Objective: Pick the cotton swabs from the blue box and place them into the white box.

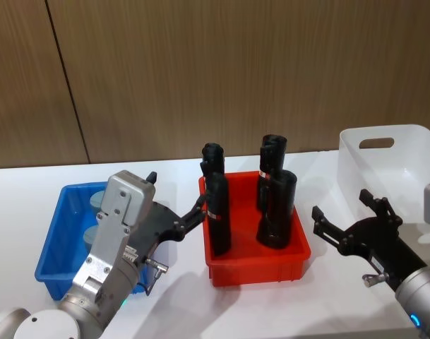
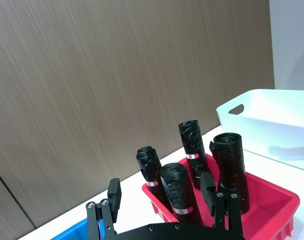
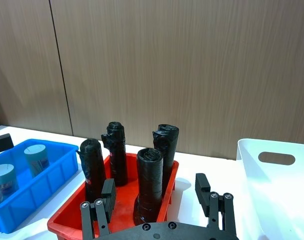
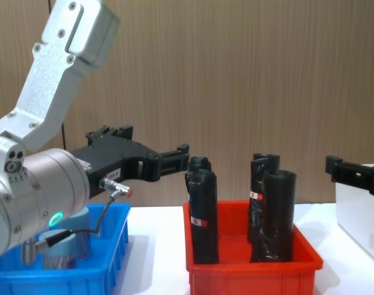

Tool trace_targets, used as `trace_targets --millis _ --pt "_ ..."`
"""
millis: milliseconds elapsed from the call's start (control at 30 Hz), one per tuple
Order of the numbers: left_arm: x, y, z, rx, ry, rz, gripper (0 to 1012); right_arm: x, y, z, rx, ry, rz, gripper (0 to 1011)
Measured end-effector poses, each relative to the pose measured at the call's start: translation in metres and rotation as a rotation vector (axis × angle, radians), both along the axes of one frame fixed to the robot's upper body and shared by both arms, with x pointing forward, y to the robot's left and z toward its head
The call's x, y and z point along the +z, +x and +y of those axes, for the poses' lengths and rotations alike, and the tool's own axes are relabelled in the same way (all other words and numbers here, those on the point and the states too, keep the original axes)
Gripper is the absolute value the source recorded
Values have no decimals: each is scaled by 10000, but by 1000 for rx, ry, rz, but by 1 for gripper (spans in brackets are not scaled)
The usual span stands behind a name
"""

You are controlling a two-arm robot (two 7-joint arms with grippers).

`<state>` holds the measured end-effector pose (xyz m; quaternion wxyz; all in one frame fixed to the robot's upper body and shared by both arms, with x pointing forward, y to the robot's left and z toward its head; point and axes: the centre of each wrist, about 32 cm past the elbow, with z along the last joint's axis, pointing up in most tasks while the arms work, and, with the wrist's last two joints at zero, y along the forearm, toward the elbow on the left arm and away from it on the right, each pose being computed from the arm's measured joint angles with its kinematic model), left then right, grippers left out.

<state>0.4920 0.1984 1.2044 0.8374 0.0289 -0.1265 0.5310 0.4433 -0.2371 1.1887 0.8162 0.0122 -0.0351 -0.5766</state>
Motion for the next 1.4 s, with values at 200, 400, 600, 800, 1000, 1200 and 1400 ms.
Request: trace_targets --millis 200,400,600,800,1000,1200,1400 --pt "0 0 0 0 0 0 1004 0 0 0 0 0 0 1002" --pt "0 0 0 0 0 0 1004 0 0 0 0 0 0 1001" --pt "0 0 0 0 0 0 1004 0 0 0 0 0 0 1001" --pt "0 0 0 0 0 0 1004 0 0 0 0 0 0 1001" --pt "0 0 0 0 0 0 1004 0 0 0 0 0 0 1001" --pt "0 0 0 0 0 0 1004 0 0 0 0 0 0 1001" --pt "0 0 0 0 0 0 1004 0 0 0 0 0 0 1001"
